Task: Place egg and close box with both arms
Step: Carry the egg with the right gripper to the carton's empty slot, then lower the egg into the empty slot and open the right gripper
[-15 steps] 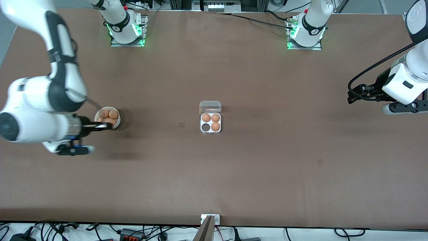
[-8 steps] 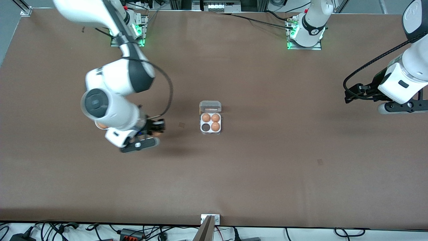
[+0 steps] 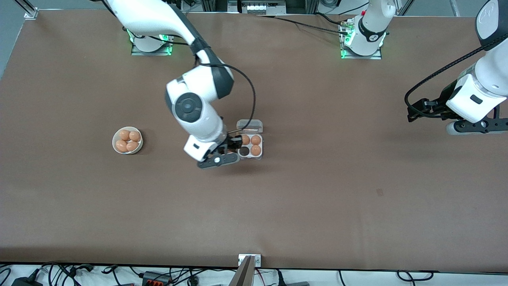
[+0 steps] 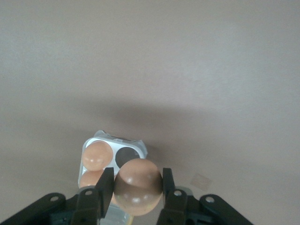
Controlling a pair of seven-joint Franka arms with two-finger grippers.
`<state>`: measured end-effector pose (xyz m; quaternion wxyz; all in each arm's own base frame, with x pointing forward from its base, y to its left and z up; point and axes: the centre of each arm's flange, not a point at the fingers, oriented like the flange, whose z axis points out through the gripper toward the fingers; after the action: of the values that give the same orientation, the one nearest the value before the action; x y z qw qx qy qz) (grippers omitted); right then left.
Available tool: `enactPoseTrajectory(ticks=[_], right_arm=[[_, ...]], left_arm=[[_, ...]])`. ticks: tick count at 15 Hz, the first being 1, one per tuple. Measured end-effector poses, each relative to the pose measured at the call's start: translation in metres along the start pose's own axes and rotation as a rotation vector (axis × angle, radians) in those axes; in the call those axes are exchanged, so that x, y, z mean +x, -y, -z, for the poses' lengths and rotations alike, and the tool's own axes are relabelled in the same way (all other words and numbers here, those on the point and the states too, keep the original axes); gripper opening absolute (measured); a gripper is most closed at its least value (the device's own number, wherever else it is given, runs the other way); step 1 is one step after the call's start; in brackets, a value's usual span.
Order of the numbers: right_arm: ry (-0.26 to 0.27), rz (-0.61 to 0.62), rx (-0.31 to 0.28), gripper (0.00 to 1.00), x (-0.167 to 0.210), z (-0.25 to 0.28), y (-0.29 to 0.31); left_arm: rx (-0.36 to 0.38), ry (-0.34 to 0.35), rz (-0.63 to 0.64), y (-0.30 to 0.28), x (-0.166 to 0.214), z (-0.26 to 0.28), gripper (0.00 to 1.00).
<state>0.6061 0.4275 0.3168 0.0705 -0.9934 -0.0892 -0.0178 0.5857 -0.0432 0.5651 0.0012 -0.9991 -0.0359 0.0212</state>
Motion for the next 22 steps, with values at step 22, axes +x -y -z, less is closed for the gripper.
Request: enactPoseTrajectory(ticks=[22], right_arm=[[-0.092, 0.005, -0.094, 0.46, -0.034, -0.087, 0.036]], left_arm=[[-0.010, -0.032, -0.038, -0.022, -0.002, 0.016, 1.00]])
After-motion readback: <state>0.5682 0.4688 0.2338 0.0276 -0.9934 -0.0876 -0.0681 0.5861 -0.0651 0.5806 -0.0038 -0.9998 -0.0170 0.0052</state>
